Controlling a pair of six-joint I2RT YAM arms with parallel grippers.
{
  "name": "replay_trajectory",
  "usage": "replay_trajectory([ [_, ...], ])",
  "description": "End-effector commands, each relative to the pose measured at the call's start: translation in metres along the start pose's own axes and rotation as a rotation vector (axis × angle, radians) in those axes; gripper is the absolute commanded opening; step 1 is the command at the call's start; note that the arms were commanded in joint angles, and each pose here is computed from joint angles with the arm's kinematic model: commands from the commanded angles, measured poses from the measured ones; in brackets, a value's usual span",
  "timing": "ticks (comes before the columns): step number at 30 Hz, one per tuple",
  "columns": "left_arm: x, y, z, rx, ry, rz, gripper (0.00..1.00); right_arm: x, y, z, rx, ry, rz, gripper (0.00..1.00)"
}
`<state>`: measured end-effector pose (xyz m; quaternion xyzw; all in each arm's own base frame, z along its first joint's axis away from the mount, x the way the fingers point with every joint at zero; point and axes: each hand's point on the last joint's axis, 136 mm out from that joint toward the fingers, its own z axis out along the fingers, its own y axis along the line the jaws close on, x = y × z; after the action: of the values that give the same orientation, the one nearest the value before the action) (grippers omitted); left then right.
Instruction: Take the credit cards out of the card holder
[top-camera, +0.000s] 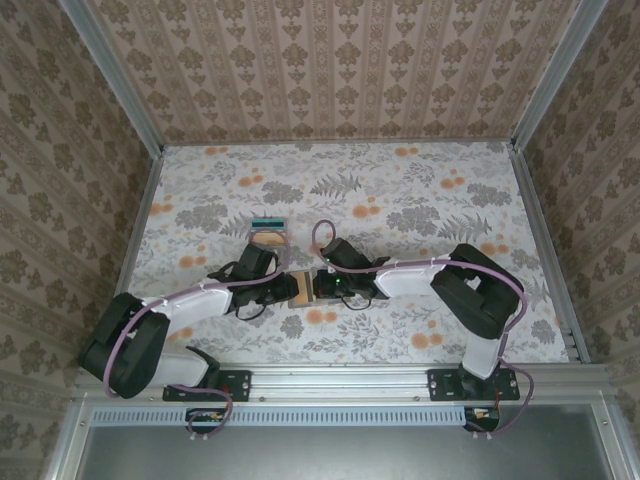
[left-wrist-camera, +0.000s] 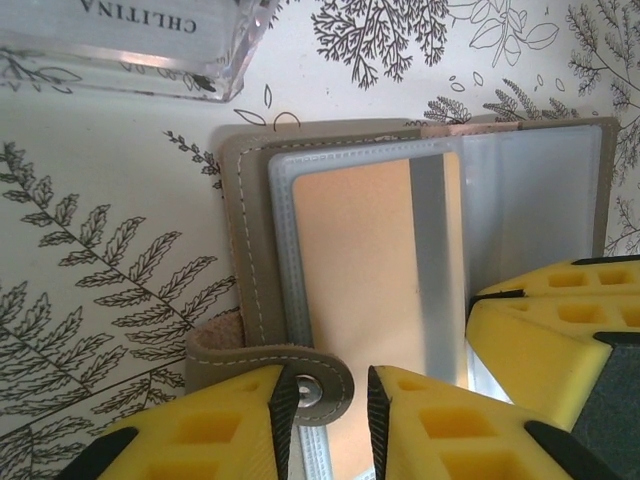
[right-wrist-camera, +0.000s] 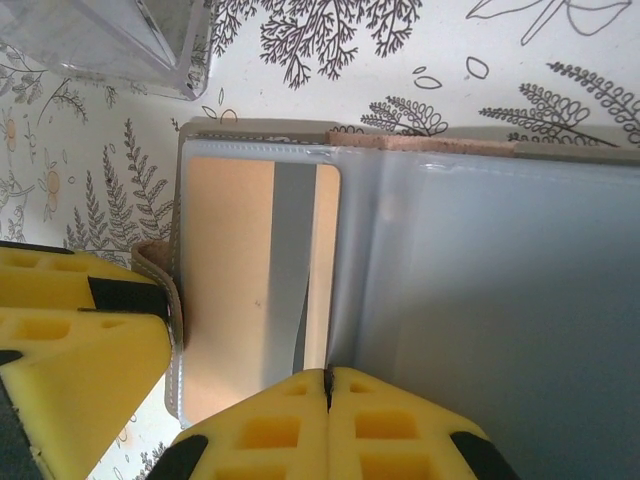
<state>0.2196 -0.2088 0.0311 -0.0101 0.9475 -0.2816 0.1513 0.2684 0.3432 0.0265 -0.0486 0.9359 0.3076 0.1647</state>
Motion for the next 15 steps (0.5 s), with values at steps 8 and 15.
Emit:
replay_trajectory([
  [8,0.007,0.011,0.002,-0.038,0.022,-0.015,0.28,-0.006,-0.003,-0.015,-0.003,-0.029,0.014,0.0],
  [15,0.007,0.01,0.002,-0.034,0.026,-0.012,0.27,-0.008,0.007,-0.014,-0.048,-0.028,0.008,0.16],
])
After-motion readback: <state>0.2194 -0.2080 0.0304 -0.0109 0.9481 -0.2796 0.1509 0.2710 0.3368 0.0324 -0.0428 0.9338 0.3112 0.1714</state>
